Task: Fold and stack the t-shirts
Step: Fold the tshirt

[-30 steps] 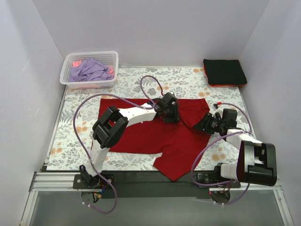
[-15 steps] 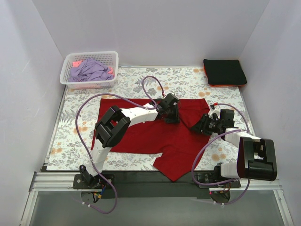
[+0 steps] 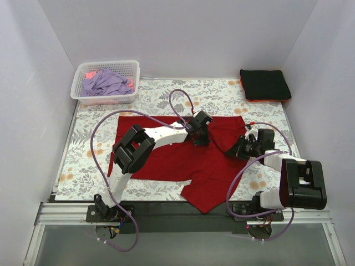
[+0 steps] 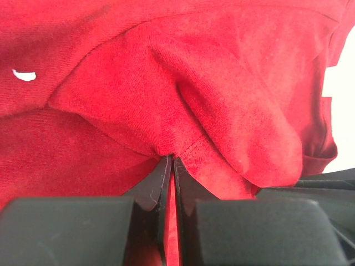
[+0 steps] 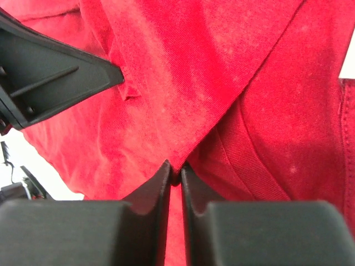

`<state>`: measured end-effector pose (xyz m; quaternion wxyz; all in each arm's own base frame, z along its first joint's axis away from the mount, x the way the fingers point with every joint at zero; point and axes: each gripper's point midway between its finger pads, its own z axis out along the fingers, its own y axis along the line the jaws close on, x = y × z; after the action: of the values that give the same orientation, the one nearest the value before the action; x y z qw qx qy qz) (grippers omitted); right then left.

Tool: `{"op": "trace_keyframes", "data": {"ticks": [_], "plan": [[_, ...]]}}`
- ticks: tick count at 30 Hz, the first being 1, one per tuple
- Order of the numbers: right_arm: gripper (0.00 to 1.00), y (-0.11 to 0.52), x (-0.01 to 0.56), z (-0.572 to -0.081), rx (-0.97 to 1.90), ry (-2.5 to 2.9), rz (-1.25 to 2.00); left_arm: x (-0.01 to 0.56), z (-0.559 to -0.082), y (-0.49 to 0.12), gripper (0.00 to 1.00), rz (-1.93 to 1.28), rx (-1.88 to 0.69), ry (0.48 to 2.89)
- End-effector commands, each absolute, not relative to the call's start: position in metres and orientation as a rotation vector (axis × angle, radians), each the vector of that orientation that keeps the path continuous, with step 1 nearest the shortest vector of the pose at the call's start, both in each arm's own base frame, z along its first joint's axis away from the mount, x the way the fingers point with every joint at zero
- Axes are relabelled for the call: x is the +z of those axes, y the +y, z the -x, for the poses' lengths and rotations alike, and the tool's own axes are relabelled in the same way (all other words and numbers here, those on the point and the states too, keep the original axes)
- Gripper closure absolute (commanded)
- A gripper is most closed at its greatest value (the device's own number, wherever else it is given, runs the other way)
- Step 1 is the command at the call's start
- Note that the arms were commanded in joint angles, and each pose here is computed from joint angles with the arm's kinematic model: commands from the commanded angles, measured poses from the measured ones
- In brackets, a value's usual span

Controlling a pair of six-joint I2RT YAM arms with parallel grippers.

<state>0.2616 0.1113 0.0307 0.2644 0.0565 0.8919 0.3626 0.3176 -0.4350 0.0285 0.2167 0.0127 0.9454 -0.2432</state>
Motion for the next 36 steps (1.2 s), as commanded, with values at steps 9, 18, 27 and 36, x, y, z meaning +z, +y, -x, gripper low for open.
{"op": "trace_keyframes", "data": {"ticks": [9, 18, 27, 36], "plan": [[0.96, 0.116, 0.066, -0.269, 1.005, 2.312, -0.104, 0.093, -0.319, -0.415, 1.0, -0.131, -0.562, 2.543], [0.96, 0.114, 0.068, -0.268, 0.99, 2.337, -0.129, 0.108, -0.312, -0.398, 1.0, -0.209, -0.493, 2.571], [0.95, 0.109, 0.07, -0.264, 0.94, 2.374, -0.152, 0.109, -0.309, -0.397, 1.0, -0.259, -0.506, 2.604], [0.92, 0.099, 0.07, -0.263, 0.856, 2.411, -0.169, 0.112, -0.307, -0.392, 1.0, -0.291, -0.523, 2.621]]}}
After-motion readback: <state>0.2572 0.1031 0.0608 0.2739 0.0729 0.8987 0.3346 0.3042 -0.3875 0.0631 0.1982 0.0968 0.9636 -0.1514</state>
